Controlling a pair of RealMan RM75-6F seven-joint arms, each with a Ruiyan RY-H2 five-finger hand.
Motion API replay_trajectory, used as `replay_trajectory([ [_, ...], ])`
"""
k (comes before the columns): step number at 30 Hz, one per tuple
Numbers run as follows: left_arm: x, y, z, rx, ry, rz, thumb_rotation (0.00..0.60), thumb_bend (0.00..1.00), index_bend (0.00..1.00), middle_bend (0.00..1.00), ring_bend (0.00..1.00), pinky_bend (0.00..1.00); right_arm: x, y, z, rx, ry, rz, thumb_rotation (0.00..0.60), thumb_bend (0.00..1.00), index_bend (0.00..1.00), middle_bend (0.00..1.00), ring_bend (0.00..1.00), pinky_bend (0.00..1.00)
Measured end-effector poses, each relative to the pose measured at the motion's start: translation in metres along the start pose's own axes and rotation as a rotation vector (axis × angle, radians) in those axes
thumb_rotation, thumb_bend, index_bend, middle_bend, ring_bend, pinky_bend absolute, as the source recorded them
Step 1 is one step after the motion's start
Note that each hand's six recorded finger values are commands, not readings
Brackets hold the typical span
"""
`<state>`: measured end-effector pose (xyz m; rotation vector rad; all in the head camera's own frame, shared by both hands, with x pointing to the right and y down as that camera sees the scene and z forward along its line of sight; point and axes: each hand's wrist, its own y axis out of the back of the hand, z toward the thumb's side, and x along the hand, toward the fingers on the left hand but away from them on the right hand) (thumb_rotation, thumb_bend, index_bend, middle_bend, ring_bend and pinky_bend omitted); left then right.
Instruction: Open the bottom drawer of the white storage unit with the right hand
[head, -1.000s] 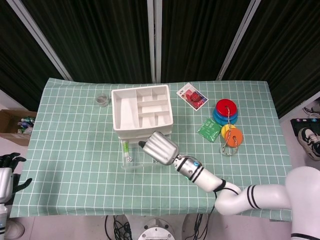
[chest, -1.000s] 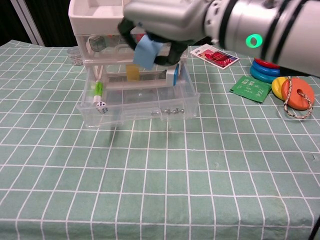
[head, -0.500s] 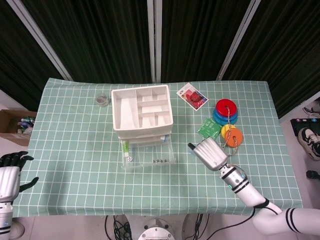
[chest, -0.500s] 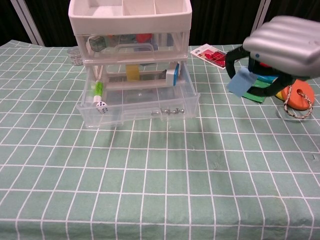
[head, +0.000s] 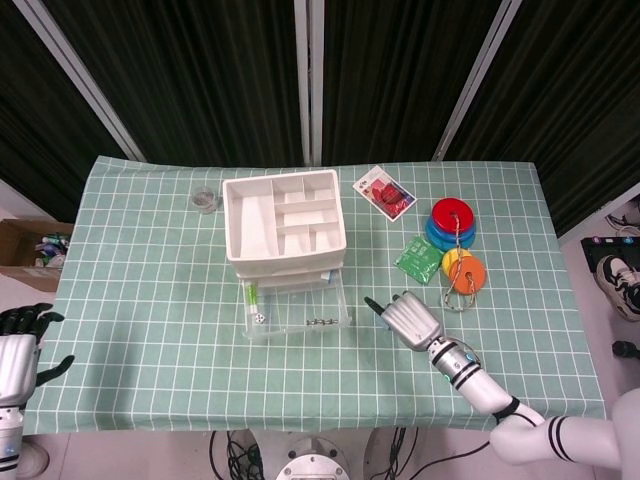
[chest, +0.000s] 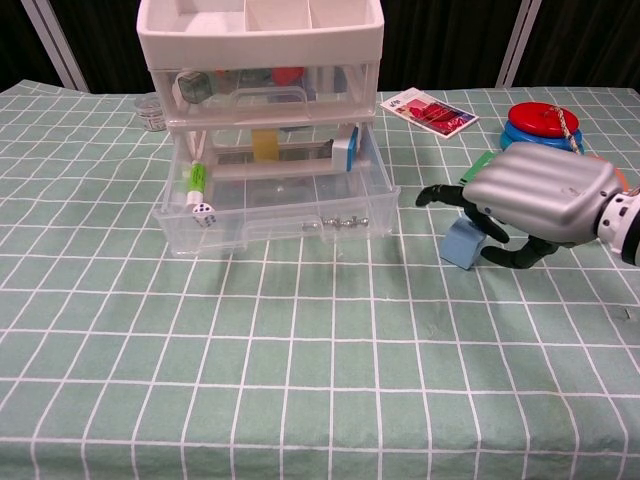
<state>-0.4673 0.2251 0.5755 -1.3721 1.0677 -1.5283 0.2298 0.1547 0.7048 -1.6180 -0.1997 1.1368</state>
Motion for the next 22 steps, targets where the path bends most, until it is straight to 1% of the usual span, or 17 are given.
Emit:
replay_trajectory([
  [2, 0.002, -0.001, 0.001, -0.001, -0.005, -0.001, 0.6, 0.02, 0.38, 0.26, 0.21, 0.21, 0.007, 0.006, -0.006, -0.011, -0.025, -0.019, 0.6, 0.32, 0.0, 0.17, 0.07, 0.22],
  [4, 0.003, -0.001, 0.002, -0.002, -0.009, -0.002, 0.6, 0.02, 0.37, 0.26, 0.21, 0.21, 0.018, 0.014, -0.016, -0.026, -0.064, -0.049, 0.6, 0.32, 0.0, 0.16, 0.04, 0.2],
  [8, 0.005, -0.004, 0.003, 0.007, -0.015, -0.007, 0.6, 0.02, 0.37, 0.26, 0.21, 0.21, 0.048, 0.028, -0.042, -0.068, -0.169, -0.121, 0.6, 0.31, 0.0, 0.16, 0.04, 0.19],
  [12, 0.008, -0.007, 0.006, 0.022, -0.022, -0.014, 0.6, 0.03, 0.37, 0.26, 0.21, 0.21, 0.094, 0.038, -0.072, -0.136, -0.296, -0.201, 0.6, 0.32, 0.0, 0.16, 0.04, 0.17],
  [15, 0.01, -0.009, 0.008, 0.029, -0.026, -0.018, 0.6, 0.03, 0.38, 0.26, 0.21, 0.21, 0.132, 0.039, -0.089, -0.187, -0.38, -0.244, 0.6, 0.32, 0.0, 0.16, 0.04, 0.17],
  [18, 0.01, -0.01, 0.01, 0.038, -0.03, -0.019, 0.6, 0.02, 0.38, 0.26, 0.21, 0.21, 0.167, 0.036, -0.098, -0.228, -0.451, -0.272, 0.6, 0.32, 0.0, 0.16, 0.04, 0.17],
  [22, 0.01, -0.013, 0.015, 0.044, -0.04, -0.026, 0.6, 0.02, 0.37, 0.25, 0.21, 0.21, 0.198, 0.028, -0.102, -0.282, -0.507, -0.288, 0.6, 0.31, 0.0, 0.16, 0.04, 0.17],
])
